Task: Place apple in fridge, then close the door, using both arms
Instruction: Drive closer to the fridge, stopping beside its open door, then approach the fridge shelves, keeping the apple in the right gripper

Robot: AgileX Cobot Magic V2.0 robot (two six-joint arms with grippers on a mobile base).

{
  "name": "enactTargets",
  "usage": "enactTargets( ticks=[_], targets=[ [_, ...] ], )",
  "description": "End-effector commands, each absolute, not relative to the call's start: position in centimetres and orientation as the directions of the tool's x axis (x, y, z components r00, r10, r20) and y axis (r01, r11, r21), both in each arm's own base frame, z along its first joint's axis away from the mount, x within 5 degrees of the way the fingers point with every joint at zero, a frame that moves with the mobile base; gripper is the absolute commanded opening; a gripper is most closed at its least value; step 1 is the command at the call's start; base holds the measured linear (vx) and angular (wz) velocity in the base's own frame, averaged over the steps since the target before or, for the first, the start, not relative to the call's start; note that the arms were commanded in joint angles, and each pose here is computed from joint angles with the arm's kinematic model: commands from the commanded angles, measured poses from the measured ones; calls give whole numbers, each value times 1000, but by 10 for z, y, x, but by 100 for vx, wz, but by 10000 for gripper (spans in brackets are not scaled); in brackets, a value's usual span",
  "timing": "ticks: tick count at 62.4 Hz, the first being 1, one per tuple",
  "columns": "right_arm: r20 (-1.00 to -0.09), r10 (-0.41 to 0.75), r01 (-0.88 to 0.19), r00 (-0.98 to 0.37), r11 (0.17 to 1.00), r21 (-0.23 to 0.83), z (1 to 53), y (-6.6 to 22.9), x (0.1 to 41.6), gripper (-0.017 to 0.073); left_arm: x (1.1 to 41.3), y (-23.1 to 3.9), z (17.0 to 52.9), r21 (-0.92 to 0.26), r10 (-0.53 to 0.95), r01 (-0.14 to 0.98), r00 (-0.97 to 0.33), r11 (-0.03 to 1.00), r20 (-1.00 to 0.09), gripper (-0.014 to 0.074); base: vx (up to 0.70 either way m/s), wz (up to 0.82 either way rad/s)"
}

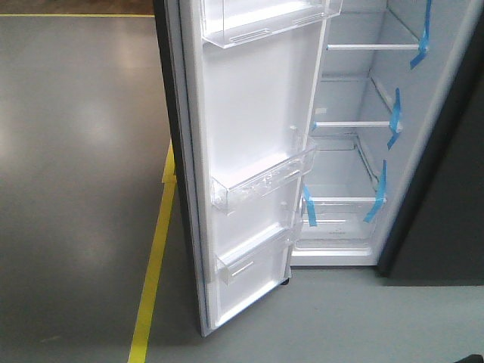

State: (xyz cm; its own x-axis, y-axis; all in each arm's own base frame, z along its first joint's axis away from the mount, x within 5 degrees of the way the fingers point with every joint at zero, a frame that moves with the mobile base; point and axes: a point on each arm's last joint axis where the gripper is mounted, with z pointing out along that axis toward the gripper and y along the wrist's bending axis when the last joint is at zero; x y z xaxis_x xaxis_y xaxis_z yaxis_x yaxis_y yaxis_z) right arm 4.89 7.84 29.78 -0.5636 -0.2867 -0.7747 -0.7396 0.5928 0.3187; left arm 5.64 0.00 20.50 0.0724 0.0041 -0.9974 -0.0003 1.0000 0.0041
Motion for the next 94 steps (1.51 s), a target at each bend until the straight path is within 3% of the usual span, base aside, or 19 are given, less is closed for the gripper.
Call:
enactTargets(
  ticks=[1, 94],
  targets=[
    [-812, -226, -739, -539, 589, 327, 310, 80, 52, 361, 56, 0, 206, -9, -9, -4, 142, 1000, -990, -6, 11, -2],
    [-812, -226, -739, -539, 589, 327, 310, 80, 52, 361, 56, 0, 206, -9, -9, -4, 142, 1000, -990, -6, 8, -1]
  ],
)
